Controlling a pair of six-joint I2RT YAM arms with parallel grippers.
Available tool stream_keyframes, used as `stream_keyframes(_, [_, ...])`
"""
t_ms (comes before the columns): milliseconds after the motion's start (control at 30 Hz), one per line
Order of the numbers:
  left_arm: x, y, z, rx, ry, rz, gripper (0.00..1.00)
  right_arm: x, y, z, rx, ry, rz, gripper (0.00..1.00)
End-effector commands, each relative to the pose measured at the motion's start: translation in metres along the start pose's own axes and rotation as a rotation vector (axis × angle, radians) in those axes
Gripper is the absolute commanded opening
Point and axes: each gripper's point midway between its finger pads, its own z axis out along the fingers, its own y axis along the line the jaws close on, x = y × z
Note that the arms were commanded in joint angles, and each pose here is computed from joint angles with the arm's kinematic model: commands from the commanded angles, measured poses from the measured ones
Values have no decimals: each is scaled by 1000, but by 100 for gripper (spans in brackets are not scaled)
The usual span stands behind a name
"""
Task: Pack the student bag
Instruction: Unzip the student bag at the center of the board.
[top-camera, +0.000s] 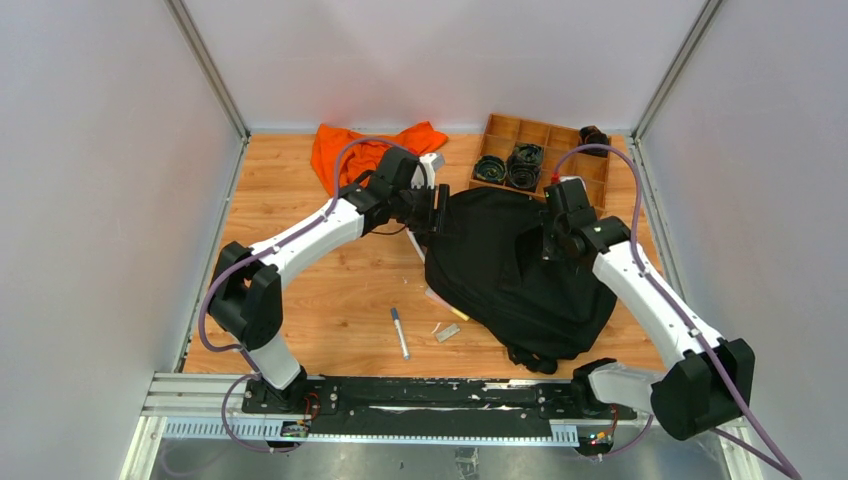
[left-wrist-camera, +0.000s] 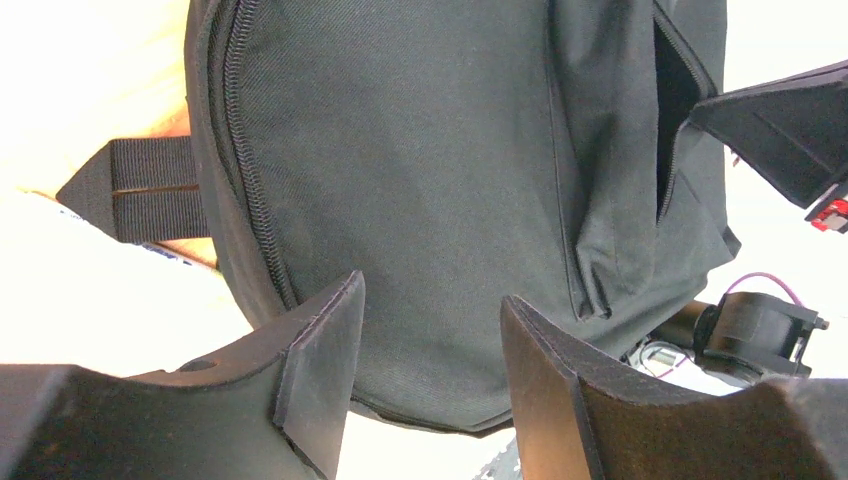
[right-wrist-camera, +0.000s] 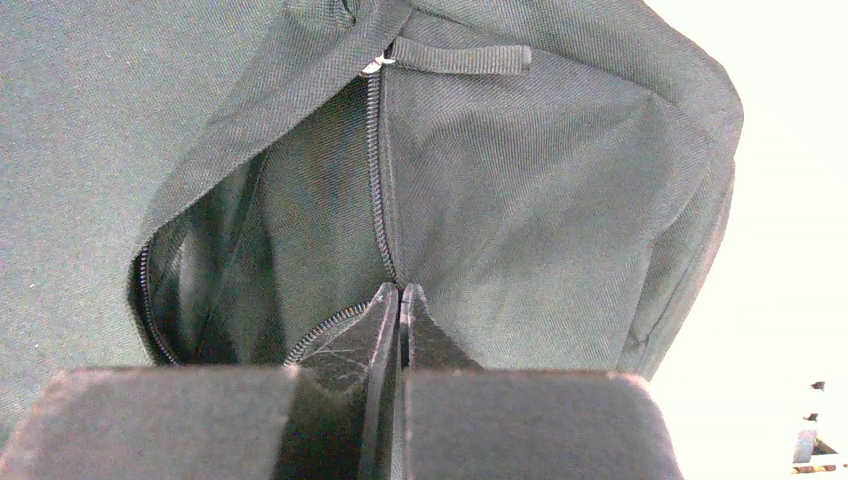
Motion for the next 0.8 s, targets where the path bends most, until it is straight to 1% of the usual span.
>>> stream_keyframes(0, [-9, -12, -7, 29, -28, 39, 58, -7, -15, -25, 31, -20, 5, 1])
stream_keyframes(67, [-10, -14, -8, 32, -29, 43, 59, -11, -20, -33, 47, -48, 24, 11])
stream_keyframes(167, [-10, -22, -8, 47, -30, 58, 59, -22, -34, -47, 94, -165, 86, 15])
stream_keyframes(200, [-10, -23, -9, 44, -28, 70, 59, -27, -38, -53, 97, -225, 104, 20])
stream_keyframes(267, [-9, -23, -8, 25, -13, 80, 59, -30, -36, -56, 72, -278, 110, 36])
stream_keyframes(333, [-9, -24, -7, 26, -6, 84, 59, -29, -26, -54, 19, -261, 106, 48])
stream_keyframes(433, [-11, -26, -6, 35, -11, 81, 59, -23, -7, -42, -56, -191, 92, 59])
stream_keyframes(533, [-11, -28, -6, 41, -14, 79, 59, -16, 0, -27, -64, -128, 79, 64])
stream_keyframes(633, [-9, -28, -6, 41, -9, 76, 59, -12, 9, -15, -86, -74, 65, 66])
stream_keyframes(767, [-7, -27, -6, 41, -9, 76, 59, -11, 15, 0, -85, -46, 70, 68])
